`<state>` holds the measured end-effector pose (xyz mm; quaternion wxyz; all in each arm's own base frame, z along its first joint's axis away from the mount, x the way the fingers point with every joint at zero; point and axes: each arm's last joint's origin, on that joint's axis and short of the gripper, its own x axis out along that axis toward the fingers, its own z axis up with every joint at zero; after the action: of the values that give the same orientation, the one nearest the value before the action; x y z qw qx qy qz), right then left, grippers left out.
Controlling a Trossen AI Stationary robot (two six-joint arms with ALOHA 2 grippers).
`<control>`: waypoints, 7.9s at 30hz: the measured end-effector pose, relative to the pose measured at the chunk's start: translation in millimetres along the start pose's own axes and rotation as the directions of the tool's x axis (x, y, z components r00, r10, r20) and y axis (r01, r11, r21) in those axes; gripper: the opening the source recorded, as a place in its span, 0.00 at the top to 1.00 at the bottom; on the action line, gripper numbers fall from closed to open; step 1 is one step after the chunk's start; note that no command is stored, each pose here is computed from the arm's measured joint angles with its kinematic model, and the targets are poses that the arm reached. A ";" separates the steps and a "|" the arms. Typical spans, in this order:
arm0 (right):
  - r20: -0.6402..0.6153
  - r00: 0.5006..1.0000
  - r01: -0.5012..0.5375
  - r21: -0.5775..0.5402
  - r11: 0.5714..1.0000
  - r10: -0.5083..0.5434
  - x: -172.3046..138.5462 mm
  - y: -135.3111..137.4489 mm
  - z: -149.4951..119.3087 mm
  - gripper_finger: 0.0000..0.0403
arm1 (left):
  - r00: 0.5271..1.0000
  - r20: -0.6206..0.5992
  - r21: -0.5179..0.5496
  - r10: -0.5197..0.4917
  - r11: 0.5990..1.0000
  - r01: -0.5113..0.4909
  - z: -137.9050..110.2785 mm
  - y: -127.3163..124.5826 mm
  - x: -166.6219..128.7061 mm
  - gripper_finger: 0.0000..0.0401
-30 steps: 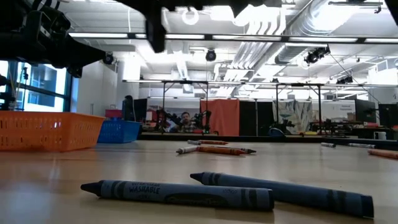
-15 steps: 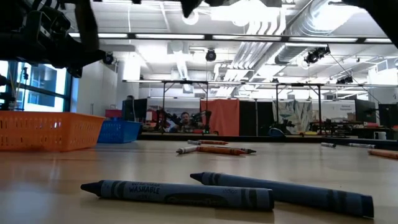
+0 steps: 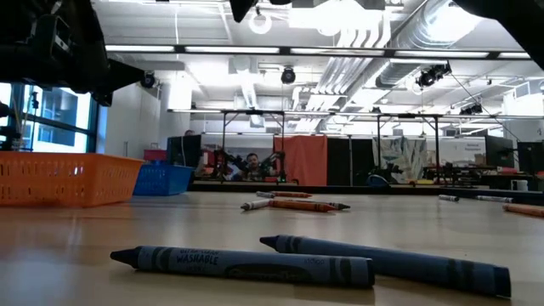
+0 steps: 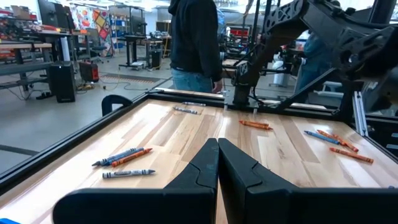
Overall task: Sort crayons
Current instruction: Put the gray crayon into the red bin, then put the orange crayon into the orange bin
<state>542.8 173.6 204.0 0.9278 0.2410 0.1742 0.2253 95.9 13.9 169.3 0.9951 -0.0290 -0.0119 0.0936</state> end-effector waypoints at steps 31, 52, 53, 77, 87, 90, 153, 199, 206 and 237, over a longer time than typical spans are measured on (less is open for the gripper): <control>0.107 0.977 0.195 -0.124 0.973 -0.182 15.6 -24.3 -28.0 0.99 | 1.000 -0.001 0.000 0.000 1.000 0.000 -0.1 0.0 0.1 1.00; 0.023 0.985 0.172 -0.124 0.977 -0.170 11.4 -24.8 -26.1 0.68 | 1.000 -0.002 0.000 0.000 1.000 0.000 0.0 0.0 0.1 1.00; -0.018 0.980 0.194 -0.121 0.973 -0.198 7.4 -26.0 -23.4 0.68 | 1.000 -0.002 0.000 0.000 1.000 0.000 0.0 0.0 0.1 1.00; -0.674 0.112 0.796 -0.379 0.472 -0.730 -136.2 20.0 -30.2 0.73 | 1.000 -0.002 0.000 0.000 1.000 0.000 0.0 0.0 0.1 1.00; -0.632 0.201 0.888 -0.205 0.412 -0.749 -187.8 1.2 -52.7 0.73 | 1.000 -0.002 0.000 0.000 1.000 0.000 -0.1 0.0 0.1 1.00; -0.620 0.278 0.898 -0.105 0.428 -0.734 -203.5 -4.3 -62.4 0.73 | 1.000 -0.002 0.000 0.000 1.000 0.000 -0.1 0.0 0.1 1.00; -0.808 0.158 0.900 0.355 -0.254 -0.568 -367.9 0.1 -190.7 0.96 | 1.000 -0.002 0.000 0.000 1.000 0.000 -0.1 0.0 0.1 1.00; 0.192 0.781 0.516 0.336 0.788 -0.594 -228.8 -56.5 -9.3 0.99 | 1.000 -0.002 0.000 0.000 1.000 0.000 0.0 0.0 0.1 1.00; 0.228 0.809 0.458 0.334 0.824 -0.542 -215.4 -87.9 -18.1 0.99 | 1.000 -0.001 0.000 0.000 1.000 0.000 0.0 0.0 0.1 1.00; 0.172 0.943 0.270 0.109 0.957 -0.285 -78.6 -147.4 15.6 0.99 | 1.000 -0.002 0.000 0.000 1.000 0.000 0.0 0.0 0.1 1.00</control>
<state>532.9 13.0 156.3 0.9515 0.2727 0.1282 0.0613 96.0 13.9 169.3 0.9951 -0.0289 -0.0111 0.0934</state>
